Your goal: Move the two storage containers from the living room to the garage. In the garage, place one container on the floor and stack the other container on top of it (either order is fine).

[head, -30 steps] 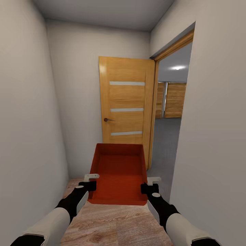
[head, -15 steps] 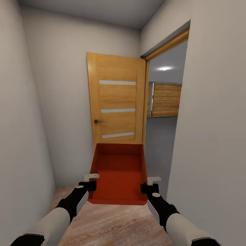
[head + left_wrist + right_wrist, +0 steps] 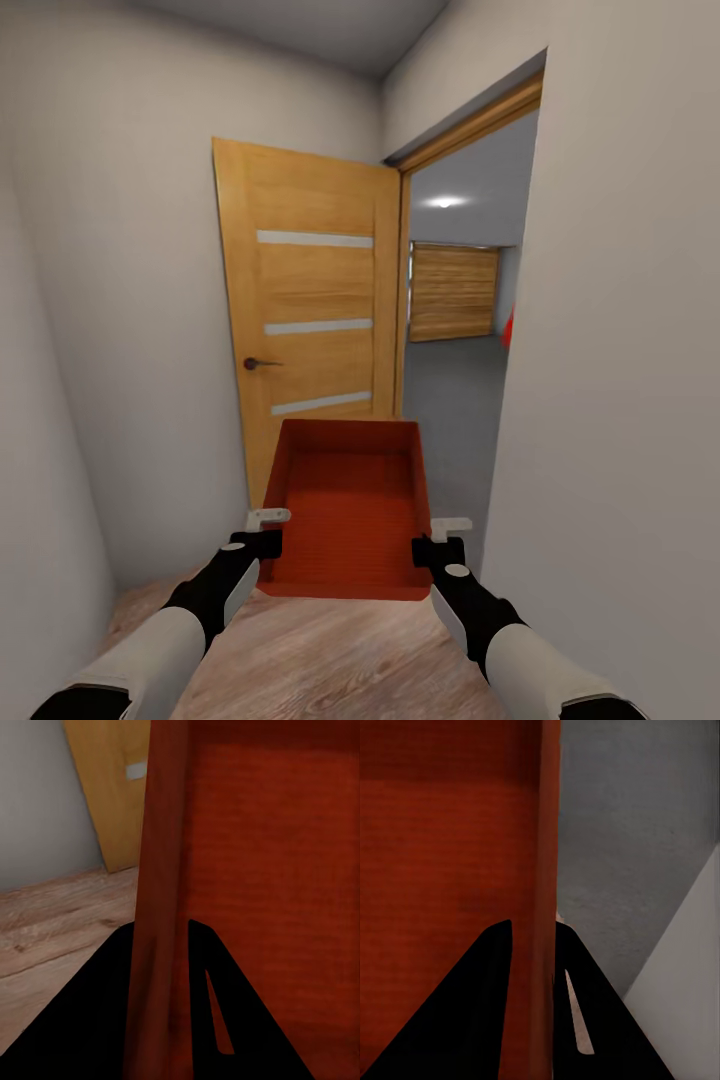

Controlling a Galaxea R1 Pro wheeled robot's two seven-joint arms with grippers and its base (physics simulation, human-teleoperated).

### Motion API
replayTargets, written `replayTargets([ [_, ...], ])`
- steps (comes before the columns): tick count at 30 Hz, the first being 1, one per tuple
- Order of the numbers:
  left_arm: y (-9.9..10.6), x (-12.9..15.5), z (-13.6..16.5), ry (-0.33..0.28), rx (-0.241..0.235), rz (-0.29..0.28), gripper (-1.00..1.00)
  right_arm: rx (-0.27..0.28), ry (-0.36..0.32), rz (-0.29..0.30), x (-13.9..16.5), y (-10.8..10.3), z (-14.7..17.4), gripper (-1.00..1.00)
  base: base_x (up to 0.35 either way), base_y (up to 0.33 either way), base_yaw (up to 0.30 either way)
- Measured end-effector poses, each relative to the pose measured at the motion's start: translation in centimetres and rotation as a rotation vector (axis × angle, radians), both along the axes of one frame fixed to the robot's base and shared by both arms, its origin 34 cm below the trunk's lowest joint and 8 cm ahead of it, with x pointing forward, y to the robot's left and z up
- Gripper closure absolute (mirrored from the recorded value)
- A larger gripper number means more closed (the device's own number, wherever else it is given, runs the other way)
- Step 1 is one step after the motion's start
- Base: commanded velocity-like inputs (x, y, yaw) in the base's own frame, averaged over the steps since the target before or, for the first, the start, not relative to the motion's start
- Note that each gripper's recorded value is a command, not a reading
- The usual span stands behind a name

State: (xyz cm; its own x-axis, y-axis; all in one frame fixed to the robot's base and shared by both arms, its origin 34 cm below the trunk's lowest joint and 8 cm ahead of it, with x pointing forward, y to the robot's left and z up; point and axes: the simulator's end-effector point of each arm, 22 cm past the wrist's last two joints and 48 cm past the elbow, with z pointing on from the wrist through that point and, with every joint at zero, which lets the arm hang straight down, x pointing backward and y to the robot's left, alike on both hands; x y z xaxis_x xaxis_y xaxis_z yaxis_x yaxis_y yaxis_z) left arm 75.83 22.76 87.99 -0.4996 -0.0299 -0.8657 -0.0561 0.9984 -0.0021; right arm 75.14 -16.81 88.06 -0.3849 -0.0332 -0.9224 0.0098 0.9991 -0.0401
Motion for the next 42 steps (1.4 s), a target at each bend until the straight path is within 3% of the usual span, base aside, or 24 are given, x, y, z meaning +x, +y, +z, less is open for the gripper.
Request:
replayTargets([
  [21, 0.04, 0.0, -0.01, 0.001, 0.001, -0.001, 1.0, 0.001, 0.001, 0.0, -0.01, 0.04, -0.04, 1.0, 0.235, 0.221, -0.247],
  [32, 0.02, 0.03, -0.01, 0.002, 0.002, -0.001, 1.0, 0.001, 0.002, -0.001, 0.01, 0.02, -0.08, 1.0, 0.019, 0.016, -0.232],
  [42, 0.09, -0.01, -0.08, 0.006, 0.002, -0.001, 1.0, 0.001, 0.005, 0.0, -0.02, 0.08, -0.14, 1.0, 0.002, 0.0, -0.011],
])
